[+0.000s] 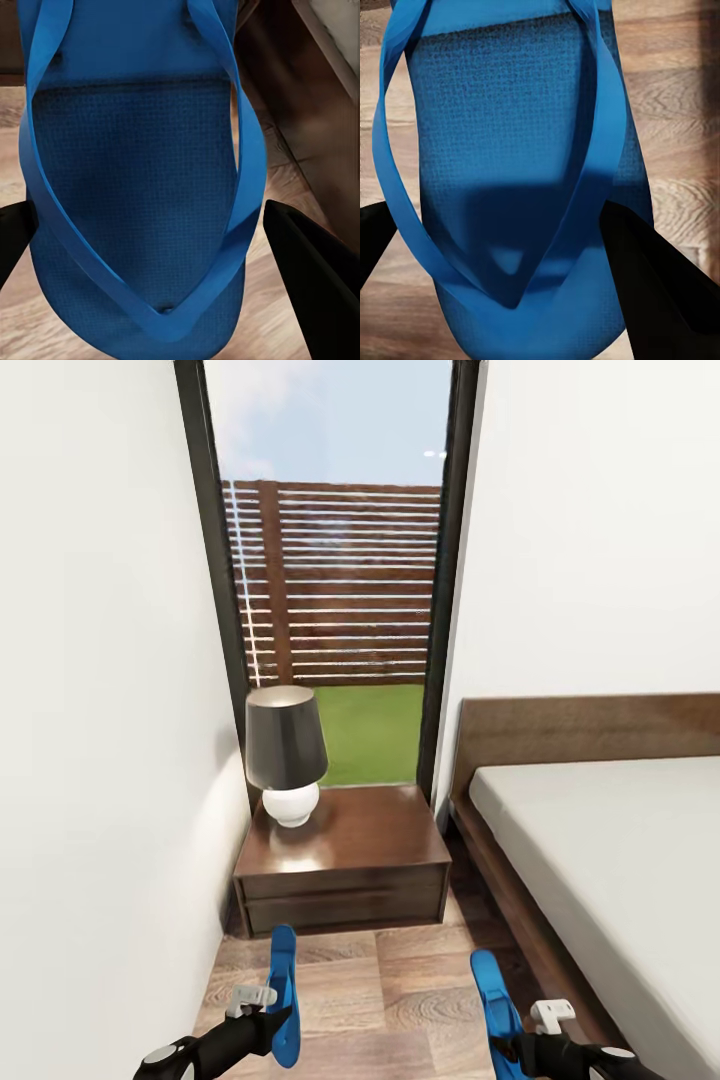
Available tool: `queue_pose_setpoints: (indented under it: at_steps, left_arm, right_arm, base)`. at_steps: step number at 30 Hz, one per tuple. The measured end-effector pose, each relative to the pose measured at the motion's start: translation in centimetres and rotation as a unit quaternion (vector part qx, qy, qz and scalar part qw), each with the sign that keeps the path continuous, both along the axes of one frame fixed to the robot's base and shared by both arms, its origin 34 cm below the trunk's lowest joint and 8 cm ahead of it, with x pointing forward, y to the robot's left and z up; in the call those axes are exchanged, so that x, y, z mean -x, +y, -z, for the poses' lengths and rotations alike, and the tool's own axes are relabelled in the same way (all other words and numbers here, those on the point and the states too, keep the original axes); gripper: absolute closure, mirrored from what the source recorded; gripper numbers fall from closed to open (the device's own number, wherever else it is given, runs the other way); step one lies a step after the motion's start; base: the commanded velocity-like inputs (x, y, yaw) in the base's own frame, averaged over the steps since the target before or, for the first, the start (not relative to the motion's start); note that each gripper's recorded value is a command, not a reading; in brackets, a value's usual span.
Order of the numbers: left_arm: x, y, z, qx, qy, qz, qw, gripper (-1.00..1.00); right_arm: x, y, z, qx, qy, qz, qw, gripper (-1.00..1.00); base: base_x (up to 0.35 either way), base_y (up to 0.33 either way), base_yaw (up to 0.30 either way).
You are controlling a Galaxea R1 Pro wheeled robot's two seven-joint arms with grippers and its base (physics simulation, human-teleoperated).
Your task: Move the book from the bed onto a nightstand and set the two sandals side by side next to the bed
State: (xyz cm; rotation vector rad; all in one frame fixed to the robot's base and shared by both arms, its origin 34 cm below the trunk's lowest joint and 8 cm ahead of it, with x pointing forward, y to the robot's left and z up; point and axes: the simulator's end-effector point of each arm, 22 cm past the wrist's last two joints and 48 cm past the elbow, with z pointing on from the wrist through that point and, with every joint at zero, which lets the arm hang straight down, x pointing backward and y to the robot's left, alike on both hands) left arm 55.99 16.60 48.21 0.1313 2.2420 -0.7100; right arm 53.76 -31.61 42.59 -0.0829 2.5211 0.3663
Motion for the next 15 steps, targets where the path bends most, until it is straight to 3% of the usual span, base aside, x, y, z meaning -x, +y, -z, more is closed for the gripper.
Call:
queue_pose_setpoints:
  at_steps: [15]
  left_arm:
    - [-0.5,0.0,-3.0,0.000,0.000,0.000,1.0000,1.00]
  right_arm:
    - [-0.5,0.0,-3.1,0.001,-0.001,0.000,1.0000,1.00]
  base:
    - [0.000,0.000,0.000]
